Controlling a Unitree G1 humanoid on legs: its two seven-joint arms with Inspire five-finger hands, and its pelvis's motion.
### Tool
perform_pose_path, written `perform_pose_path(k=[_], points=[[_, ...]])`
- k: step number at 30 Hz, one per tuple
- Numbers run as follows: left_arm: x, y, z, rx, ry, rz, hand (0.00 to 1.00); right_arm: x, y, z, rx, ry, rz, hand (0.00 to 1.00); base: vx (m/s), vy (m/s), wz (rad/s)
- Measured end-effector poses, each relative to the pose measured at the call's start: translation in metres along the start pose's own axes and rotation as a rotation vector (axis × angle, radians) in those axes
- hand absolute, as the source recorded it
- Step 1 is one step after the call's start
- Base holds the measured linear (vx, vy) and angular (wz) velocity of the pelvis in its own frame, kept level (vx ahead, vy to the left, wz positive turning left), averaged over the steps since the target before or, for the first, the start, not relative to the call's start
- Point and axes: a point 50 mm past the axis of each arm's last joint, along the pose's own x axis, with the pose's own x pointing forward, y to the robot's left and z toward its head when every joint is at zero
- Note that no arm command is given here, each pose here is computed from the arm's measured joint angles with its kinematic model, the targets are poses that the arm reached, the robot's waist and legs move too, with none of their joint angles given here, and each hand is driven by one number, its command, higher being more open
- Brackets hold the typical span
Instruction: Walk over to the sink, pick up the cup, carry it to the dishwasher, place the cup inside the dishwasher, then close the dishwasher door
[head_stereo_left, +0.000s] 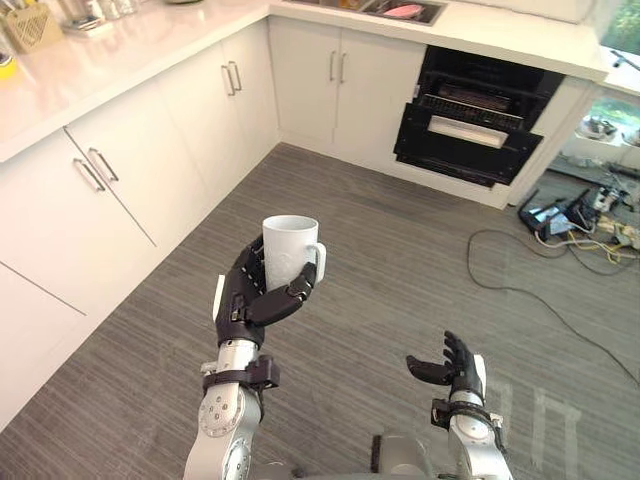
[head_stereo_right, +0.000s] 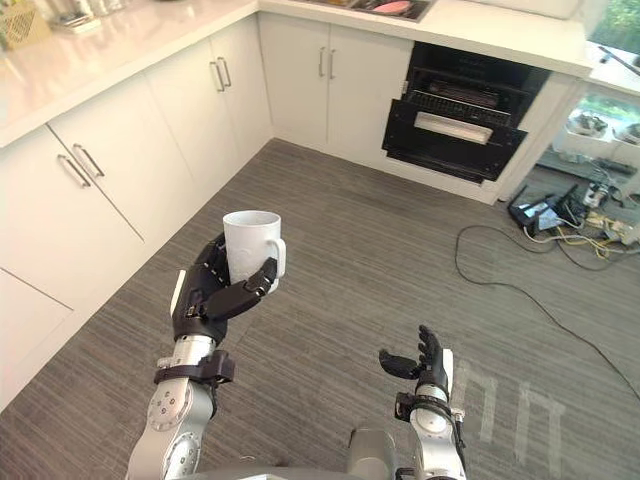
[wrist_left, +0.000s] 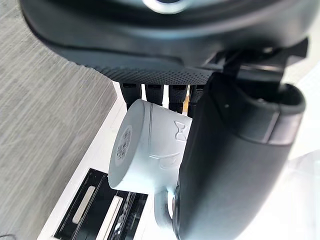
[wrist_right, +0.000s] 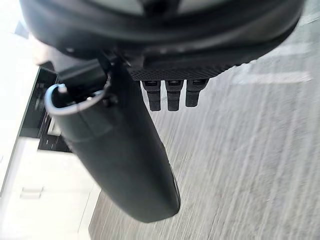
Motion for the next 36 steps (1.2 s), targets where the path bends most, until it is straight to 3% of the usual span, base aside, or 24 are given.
perform_pose_path(k=[6, 13, 18, 26, 36], points=[[-0.002, -0.011, -0.011, -0.042, 0.044, -0.016, 0.30, -0.010, -0.005, -0.004, -0.040, -0.010, 0.016, 0.90, 0.40, -0.140, 0.46], [-0.008, -0.021, 0.003, -0.087, -0.010, -0.063, 0.30, -0.027, -0.005, 0.031, 0.014, -0.202, 0.013, 0.90, 0.33, -0.085, -0.07], [-0.010, -0.017, 0.000, -0.079, 0.005, -0.052, 0.30, -0.021, -0.013, 0.021, -0.007, -0.150, -0.013, 0.90, 0.34, 0.217, -0.14], [-0.009, -0.006, -0.001, 0.036, 0.028, -0.059, 0.30, -0.021, 0.013, 0.009, 0.048, -0.065, 0.047, 0.90, 0.52, 0.272, -0.26], [-0.004, -0.010, -0.003, 0.035, 0.015, -0.067, 0.30, -0.018, 0.015, 0.018, 0.057, -0.097, 0.050, 0.90, 0.41, -0.120, -0.10]])
